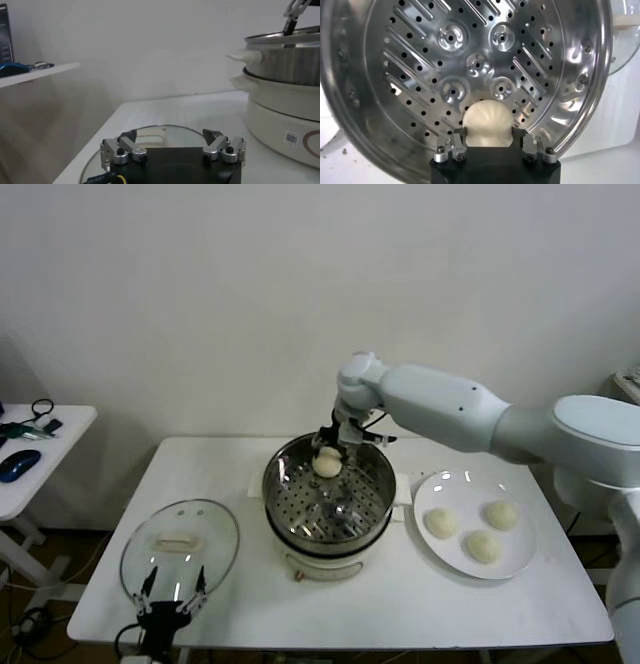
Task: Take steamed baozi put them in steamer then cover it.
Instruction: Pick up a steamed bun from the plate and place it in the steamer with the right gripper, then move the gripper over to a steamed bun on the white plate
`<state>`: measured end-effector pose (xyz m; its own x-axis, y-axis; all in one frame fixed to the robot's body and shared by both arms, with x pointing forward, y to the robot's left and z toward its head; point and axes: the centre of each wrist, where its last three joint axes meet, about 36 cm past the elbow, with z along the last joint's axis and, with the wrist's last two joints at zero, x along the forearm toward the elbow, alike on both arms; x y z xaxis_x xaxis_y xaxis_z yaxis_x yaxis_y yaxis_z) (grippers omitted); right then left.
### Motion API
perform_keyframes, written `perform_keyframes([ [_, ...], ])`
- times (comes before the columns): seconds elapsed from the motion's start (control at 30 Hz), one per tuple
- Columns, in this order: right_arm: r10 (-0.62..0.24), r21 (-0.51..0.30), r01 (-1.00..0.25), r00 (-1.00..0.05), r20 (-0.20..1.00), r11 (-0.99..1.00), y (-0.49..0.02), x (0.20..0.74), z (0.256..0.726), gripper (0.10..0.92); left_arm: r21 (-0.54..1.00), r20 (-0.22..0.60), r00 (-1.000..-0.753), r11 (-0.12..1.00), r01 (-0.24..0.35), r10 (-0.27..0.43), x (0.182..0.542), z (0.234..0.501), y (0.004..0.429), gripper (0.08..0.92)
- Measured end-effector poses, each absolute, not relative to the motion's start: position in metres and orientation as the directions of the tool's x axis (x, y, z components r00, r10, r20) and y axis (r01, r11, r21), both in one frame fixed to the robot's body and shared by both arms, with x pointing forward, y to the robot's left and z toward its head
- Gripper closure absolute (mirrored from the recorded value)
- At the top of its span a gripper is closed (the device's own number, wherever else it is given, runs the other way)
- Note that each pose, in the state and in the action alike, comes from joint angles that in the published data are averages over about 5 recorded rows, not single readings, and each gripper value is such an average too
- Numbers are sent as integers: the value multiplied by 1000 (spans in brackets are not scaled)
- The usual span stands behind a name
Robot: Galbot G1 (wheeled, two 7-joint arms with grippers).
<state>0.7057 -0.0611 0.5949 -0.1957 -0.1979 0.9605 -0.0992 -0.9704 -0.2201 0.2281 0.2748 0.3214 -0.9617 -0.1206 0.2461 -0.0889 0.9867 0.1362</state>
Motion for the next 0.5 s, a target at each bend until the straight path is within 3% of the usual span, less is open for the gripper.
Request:
perform_keyframes([
  [0.2,-217,-237,-112,-166,962,-965,-63,708,602,205,135,247,-962,987,-85,-117,229,321,273,177],
  [0.37,-237,-261,-150,-159,958,-954,-79,710,637,200,137,249,-962,987,-83,-115,230,321,272,177],
  [0.5,-249,-282,-255,-155,956,-925,-110,710,678,199,137,249,-962,987,-80,-113,231,321,271,177],
])
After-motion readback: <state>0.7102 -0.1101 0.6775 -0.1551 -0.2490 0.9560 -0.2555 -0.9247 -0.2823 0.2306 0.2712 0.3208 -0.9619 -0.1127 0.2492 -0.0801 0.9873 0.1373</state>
